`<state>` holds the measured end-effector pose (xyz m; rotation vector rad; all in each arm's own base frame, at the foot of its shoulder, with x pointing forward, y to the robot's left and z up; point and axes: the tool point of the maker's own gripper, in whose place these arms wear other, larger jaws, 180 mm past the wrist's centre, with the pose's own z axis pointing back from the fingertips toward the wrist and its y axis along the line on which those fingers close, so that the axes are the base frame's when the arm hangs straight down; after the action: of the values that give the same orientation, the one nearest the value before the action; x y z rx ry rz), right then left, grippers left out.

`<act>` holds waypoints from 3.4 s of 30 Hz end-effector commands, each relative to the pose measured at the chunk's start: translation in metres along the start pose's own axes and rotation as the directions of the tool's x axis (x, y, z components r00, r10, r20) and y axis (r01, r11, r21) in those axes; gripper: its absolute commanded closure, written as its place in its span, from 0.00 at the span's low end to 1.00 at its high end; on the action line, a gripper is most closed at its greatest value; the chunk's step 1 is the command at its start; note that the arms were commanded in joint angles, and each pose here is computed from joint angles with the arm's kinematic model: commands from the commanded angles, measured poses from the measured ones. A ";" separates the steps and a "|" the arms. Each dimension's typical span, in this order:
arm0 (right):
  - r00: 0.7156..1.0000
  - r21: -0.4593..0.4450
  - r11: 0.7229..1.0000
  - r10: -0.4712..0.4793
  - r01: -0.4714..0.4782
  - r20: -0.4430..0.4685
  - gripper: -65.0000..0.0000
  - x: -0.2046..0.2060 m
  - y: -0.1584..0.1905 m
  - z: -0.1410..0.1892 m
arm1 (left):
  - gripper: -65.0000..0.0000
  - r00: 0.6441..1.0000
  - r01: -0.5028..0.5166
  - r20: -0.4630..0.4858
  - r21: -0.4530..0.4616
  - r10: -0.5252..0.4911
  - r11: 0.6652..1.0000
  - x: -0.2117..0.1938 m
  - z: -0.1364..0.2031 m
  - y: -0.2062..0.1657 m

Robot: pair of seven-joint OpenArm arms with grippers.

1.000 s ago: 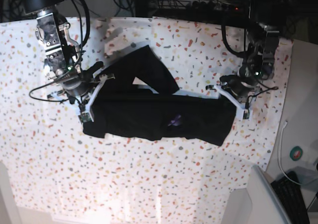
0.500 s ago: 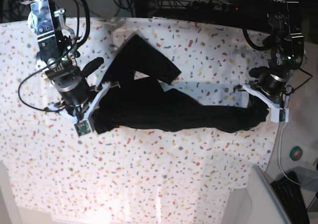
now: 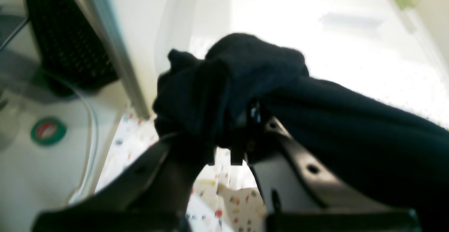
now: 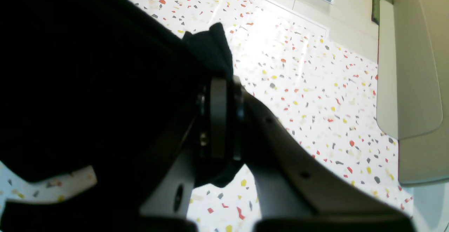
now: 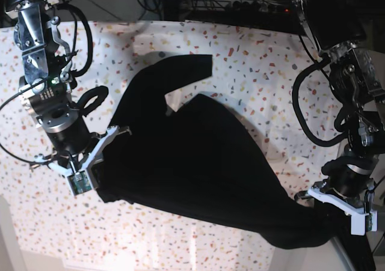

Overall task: Layout the t-shirt on the table in an organized manner, then fold the t-shirt properly
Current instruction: 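Lift the black t-shirt with both grippers and drag it apart to spread, then regrasp the shirt edge with the left gripper and pull it outward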

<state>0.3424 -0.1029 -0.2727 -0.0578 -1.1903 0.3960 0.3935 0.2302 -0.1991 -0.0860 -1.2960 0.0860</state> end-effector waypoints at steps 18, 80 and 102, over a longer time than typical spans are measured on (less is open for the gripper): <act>0.942 0.238 0.953 0.106 -0.188 0.320 1.00 0.089 0.082 0.007 | 1.00 0.929 0.111 0.338 0.127 -0.148 0.986 0.157 0.009 0.020; 0.957 -0.178 0.966 -0.222 0.190 -0.185 1.00 -0.104 -0.096 -0.057 | 0.07 0.600 -0.451 -0.800 -0.320 0.017 0.833 -0.287 0.078 -0.157; 0.951 -0.182 0.965 -0.228 0.191 -0.210 1.00 -0.116 -0.094 -0.051 | 0.57 0.460 -0.484 -0.883 -0.339 -0.095 0.807 -0.339 0.097 -0.205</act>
<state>0.3677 -0.2157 -0.3891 -0.1000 -0.9243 0.1046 0.2062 -0.0067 -0.4811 -0.7035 -0.1663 -0.1208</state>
